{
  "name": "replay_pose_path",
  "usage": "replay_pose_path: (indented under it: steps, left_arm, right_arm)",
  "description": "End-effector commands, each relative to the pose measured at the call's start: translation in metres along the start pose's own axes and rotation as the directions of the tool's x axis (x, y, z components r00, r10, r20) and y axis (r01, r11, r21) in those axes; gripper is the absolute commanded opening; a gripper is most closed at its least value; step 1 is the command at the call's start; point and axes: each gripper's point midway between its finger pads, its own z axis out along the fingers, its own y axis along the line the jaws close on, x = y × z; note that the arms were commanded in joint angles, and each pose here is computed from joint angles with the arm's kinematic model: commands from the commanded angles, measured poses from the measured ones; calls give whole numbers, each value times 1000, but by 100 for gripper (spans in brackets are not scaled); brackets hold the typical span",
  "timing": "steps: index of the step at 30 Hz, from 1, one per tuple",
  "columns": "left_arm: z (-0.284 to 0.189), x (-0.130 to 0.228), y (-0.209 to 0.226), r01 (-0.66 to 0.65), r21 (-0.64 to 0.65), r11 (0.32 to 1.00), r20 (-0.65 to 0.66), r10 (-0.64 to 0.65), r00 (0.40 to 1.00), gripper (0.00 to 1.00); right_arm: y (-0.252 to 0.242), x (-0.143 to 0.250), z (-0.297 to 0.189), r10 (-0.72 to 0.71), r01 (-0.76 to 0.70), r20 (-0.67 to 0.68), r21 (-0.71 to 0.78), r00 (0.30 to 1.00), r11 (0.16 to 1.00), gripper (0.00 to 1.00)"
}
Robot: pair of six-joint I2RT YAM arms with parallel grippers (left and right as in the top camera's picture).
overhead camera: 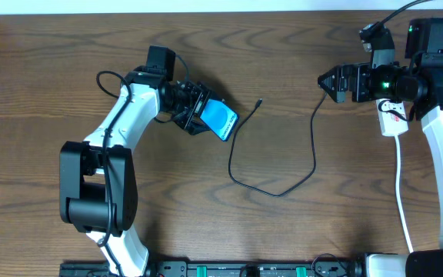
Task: Plug charger to phone and switch on socket
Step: 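Lift the phone with the left gripper and tilt it upright toward center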
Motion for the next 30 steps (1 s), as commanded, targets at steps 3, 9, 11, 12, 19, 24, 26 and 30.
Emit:
replay_pose_path:
  steps: [3,9,11,12,19,24,26,30]
  left_arm:
    - [-23,23,-26,157,102,982,-144,-142,979,74]
    - [-31,23,-30,256,118,959,-203,-229,952,74]
    - [-33,21,-30,290,115,950,-206,-263,943,74]
    - [-34,22,-30,305,115,946,-214,-276,937,74]
    - [-36,28,-33,426,87,901,-269,-390,880,74]
    - [-38,33,-36,468,73,880,-304,-428,851,74]
    - [-38,34,-37,465,77,882,-311,-422,851,74]
    - [-39,35,-38,465,77,882,-323,-419,848,74]
  right_arm:
    - [7,-5,-4,-13,13,13,-20,1000,1000,99]
    - [7,-5,-4,-9,9,13,-20,1000,1000,99]
    - [7,-5,-4,-3,3,13,-20,1000,1000,99]
    - [7,-5,-4,-2,2,13,-20,1000,1000,99]
    - [8,-5,-4,23,-23,13,-21,1000,1000,99]
    - [8,-5,-4,23,-23,13,-21,1000,1000,99]
    - [8,-5,-4,23,-23,13,-21,1000,1000,99]
    - [8,-5,-4,22,-22,15,-21,1000,1000,99]
